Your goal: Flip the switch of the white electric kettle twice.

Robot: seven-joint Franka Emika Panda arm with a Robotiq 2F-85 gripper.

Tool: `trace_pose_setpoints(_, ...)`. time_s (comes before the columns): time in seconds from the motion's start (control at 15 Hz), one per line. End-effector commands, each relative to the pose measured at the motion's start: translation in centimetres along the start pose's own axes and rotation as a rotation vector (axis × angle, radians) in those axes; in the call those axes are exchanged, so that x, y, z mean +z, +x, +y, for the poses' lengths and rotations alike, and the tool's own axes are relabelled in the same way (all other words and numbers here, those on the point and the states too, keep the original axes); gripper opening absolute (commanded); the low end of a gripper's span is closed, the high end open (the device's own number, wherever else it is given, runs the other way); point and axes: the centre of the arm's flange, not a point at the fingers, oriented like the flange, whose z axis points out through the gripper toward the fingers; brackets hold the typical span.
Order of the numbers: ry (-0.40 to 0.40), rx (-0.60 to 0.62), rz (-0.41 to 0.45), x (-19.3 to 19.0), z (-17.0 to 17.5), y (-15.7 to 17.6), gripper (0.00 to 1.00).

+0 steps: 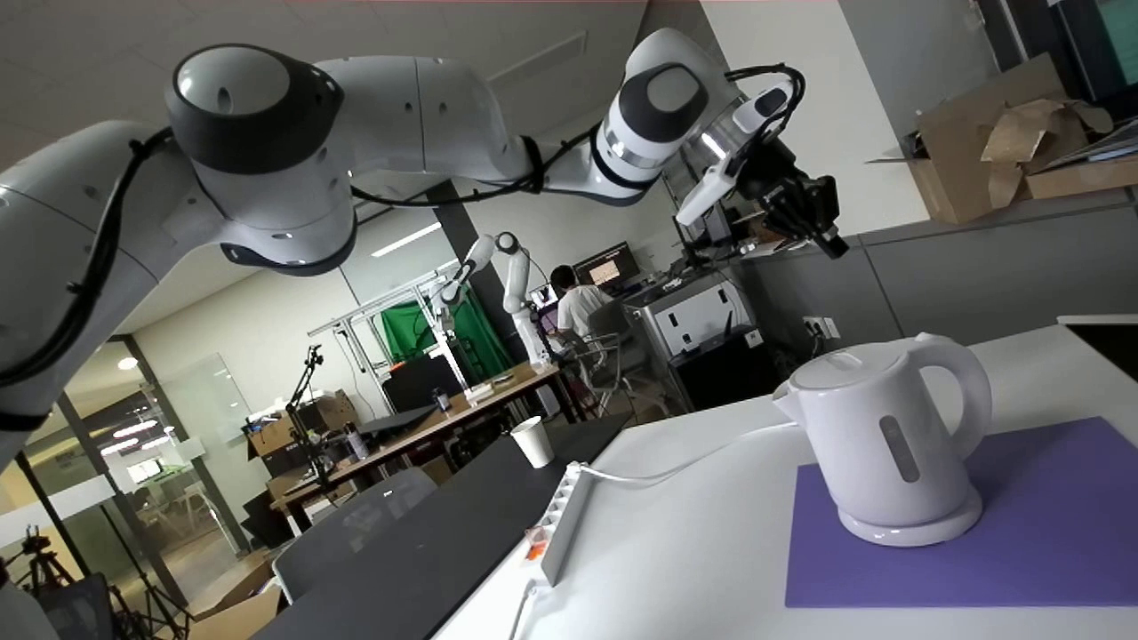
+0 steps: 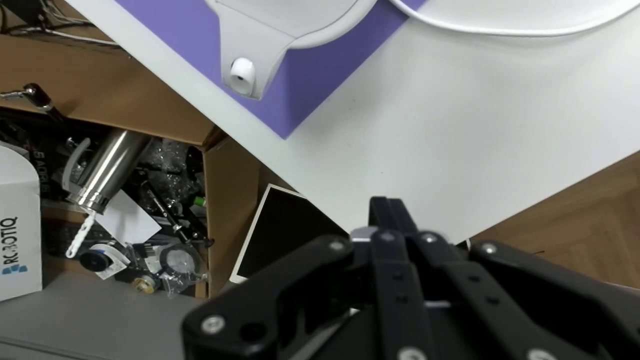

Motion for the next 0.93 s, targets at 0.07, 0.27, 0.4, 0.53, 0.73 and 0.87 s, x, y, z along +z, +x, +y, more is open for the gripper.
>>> trace_pose_setpoints(0.07, -0.031, -0.043, 0.011, -3.2, 0.4, -4.2, 0.33)
trace_pose_setpoints(0.27, -0.061, -0.087, -0.008, -3.7, 0.2, -5.1, 0.54)
trace_pose_setpoints(0.4, -0.054, -0.081, -0.007, -2.2, -0.8, -2.9, 0.43)
trace_pose_setpoints(0.53, -0.063, -0.095, -0.024, -2.2, -0.8, -3.7, 0.56)
trace_pose_setpoints(0.73, -0.07, -0.101, -0.031, -2.2, -0.7, -4.0, 0.62)
trace_pose_setpoints(0.87, -0.071, -0.101, -0.031, -2.1, -0.6, -4.0, 0.62)
